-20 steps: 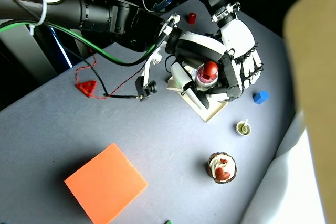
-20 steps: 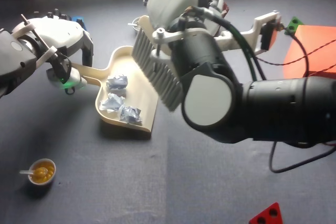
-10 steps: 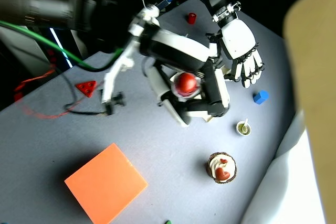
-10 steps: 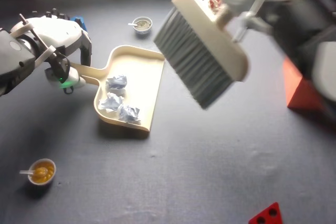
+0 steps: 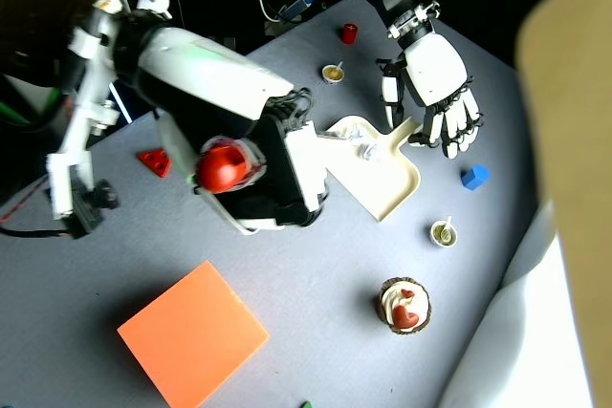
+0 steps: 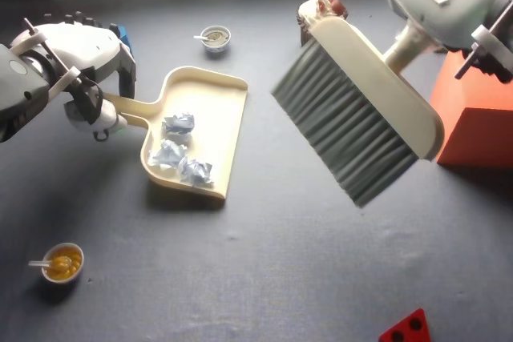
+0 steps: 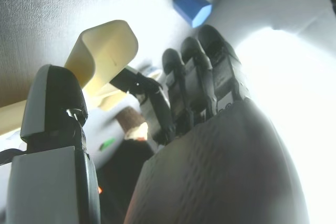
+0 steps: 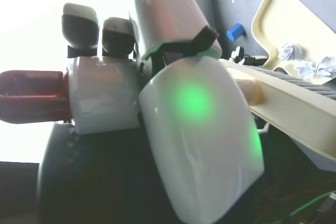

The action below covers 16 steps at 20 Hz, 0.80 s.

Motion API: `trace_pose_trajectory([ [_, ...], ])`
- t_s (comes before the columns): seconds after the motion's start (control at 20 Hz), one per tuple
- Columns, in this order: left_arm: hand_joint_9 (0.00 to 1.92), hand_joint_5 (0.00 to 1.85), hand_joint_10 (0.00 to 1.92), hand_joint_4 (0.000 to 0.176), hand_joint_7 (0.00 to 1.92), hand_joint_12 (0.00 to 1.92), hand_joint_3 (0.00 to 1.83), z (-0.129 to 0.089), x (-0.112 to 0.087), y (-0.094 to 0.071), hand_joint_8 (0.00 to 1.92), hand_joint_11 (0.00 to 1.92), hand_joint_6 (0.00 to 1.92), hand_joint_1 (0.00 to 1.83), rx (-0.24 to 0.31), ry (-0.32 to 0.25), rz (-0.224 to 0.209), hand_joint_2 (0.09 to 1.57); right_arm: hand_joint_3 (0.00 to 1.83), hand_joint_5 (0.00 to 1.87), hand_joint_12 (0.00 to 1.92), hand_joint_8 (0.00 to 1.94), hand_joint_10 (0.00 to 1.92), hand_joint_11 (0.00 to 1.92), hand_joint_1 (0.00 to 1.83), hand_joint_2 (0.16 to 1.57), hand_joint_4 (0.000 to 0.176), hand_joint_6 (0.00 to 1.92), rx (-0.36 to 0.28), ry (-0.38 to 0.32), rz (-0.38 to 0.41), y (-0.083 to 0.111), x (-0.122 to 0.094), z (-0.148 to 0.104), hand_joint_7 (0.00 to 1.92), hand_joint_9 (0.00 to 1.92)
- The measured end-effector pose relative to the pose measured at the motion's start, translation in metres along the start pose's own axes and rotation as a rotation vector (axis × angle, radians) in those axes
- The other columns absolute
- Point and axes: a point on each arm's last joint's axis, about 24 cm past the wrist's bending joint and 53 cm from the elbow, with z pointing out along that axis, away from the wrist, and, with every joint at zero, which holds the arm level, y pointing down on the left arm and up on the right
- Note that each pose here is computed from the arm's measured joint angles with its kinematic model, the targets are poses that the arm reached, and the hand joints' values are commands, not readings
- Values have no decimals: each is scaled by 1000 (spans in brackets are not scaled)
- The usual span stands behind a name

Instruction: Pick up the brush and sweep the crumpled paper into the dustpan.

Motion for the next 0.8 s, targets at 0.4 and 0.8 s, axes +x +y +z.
trace_pose_trajectory([
  [0.4,302,654,9,15,359,479,0,1,-4,1,3,95,0,1000,5,-8,5,995,0,881,1921,1941,1921,877,1370,1082,169,1921,67,53,-120,16,20,7,916,937],
  [0.8,292,703,2,24,357,447,3,7,-34,-26,3,93,12,977,71,-44,21,999,0,365,1708,1344,1578,0,736,823,7,1047,17,83,-275,48,55,7,343,218],
])
